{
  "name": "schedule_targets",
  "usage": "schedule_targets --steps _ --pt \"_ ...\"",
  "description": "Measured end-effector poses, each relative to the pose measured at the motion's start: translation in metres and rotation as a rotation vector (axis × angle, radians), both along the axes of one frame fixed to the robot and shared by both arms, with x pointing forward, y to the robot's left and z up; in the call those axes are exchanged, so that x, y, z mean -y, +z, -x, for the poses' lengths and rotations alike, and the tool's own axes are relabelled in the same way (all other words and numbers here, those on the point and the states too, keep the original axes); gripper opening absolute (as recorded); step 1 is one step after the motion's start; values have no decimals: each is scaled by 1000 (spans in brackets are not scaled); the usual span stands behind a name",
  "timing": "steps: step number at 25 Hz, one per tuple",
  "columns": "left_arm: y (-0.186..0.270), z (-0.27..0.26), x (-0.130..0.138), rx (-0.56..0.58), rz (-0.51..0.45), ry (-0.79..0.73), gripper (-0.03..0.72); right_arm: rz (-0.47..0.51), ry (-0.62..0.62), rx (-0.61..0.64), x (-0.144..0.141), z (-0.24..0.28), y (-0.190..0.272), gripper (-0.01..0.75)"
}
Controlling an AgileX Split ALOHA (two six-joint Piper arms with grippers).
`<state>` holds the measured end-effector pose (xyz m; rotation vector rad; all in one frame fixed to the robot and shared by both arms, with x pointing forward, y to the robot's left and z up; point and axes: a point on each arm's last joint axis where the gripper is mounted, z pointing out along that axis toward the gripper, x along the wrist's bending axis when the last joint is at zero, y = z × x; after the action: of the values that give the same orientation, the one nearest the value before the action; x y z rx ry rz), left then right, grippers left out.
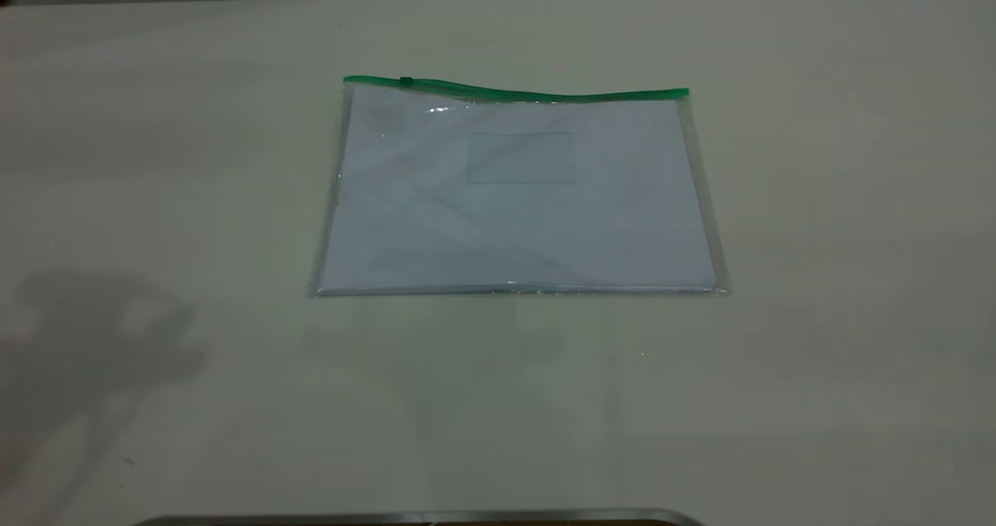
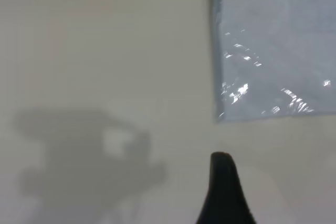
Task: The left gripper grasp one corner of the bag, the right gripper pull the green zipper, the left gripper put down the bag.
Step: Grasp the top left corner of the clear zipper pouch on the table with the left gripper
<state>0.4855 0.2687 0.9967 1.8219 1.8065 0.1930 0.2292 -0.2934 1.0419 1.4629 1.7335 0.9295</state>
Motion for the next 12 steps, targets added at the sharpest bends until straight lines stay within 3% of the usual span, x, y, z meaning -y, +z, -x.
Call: schedule_targets --steps 12 --pt "-25 -123 19 -173 99 -210 590 0 0 0 0 0 0 503"
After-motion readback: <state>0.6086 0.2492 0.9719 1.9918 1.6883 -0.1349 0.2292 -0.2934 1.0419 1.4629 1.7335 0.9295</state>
